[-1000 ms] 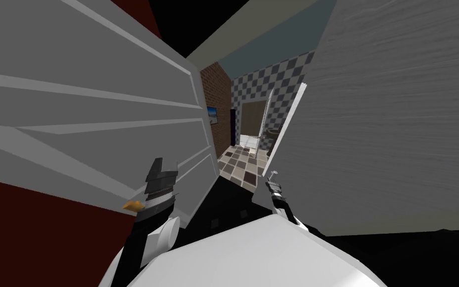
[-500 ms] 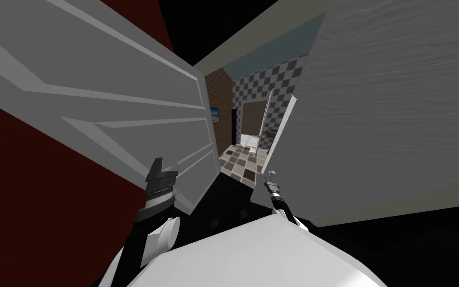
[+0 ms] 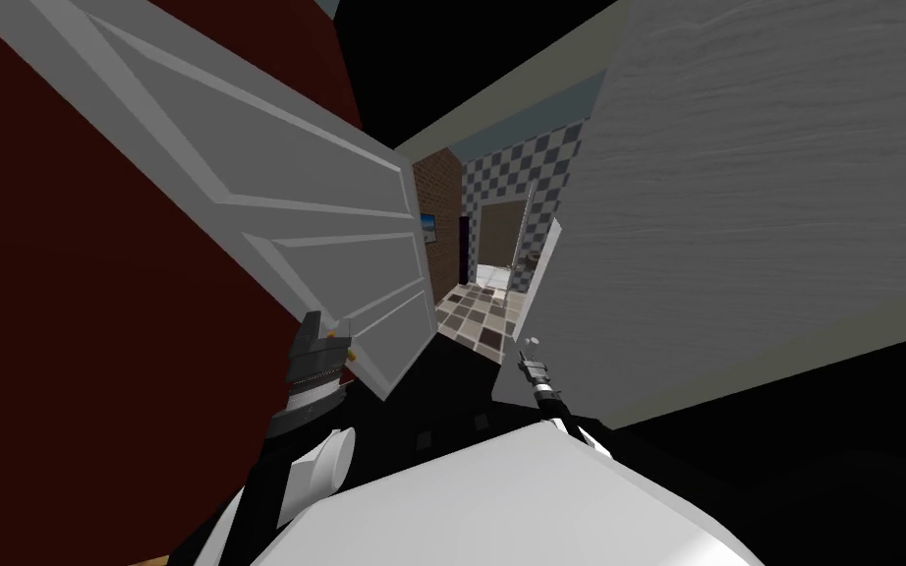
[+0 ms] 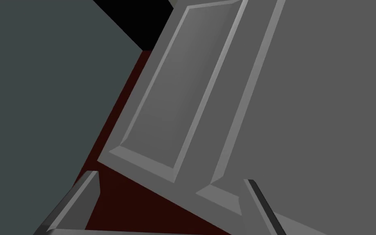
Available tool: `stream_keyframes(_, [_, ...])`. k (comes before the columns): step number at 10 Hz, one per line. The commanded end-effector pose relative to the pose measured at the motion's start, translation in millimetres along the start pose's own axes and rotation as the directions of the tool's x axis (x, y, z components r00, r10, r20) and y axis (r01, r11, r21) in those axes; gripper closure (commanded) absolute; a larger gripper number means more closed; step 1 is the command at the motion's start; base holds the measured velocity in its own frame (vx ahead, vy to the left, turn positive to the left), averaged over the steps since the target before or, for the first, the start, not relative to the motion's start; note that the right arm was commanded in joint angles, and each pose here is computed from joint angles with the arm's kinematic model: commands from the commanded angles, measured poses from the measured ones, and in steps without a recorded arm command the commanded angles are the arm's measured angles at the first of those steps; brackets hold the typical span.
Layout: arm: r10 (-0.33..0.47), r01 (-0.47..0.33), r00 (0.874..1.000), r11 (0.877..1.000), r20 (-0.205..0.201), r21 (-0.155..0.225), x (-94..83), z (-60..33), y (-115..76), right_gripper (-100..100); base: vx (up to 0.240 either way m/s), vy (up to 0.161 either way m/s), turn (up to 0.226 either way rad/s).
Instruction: Pull the door open
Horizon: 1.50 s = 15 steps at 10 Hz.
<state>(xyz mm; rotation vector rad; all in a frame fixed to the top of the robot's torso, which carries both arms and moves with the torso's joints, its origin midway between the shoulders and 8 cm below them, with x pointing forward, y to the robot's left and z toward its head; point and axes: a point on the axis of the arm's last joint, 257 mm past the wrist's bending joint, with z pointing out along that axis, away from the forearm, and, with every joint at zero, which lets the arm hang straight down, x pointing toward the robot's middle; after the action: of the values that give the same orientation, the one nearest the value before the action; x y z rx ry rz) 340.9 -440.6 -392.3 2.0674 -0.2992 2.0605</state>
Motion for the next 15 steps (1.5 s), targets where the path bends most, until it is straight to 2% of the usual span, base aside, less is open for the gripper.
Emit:
stream_keyframes(1, [0.003, -0.003, 1.0, 1.0, -0.003, 0.028, 0.8, -3.2, -7.3, 100, -0.237, -0.023, 0.049])
stream_keyframes(2, [0.001, -0.001, 1.0, 1.0, 0.002, 0.017, -0.1, -2.7, -4.8, 100, -0.104, -0.01, 0.018])
stream_keyframes(3, [0.001, -0.001, 1.0, 0.999, 0.006, 0.042, -2.2, -9.0, -9.6, 100, -0.15, -0.026, 0.096])
stream_keyframes(5, [0.0, 0.0, 1.0, 0.998, 0.003, 0.069, -1.3, -13.9, -12.7, 100, -0.226, -0.032, 0.106])
stream_keyframes(9, [0.002, -0.002, 1.0, 0.989, -0.003, 0.145, 0.6, -29.5, -21.9, 100, -0.26, -0.027, 0.109])
stream_keyframes(10, [0.003, -0.003, 1.0, 0.988, -0.003, 0.156, 0.8, -32.0, -23.3, 100, -0.245, -0.014, 0.061])
stream_keyframes(11, [0.0, 0.0, 1.0, 0.989, 0.0, 0.146, 0.6, -30.5, -22.0, 100, -0.11, -0.01, 0.005])
stream_keyframes(12, [-0.001, 0.0, 1.0, 0.987, 0.007, 0.163, -2.3, -38.5, -21.9, 100, -0.162, -0.024, 0.116])
stream_keyframes(15, [0.0, 0.0, 1.0, 0.981, 0.002, 0.193, -1.3, -47.3, -20.2, 100, -0.208, -0.056, 0.154])
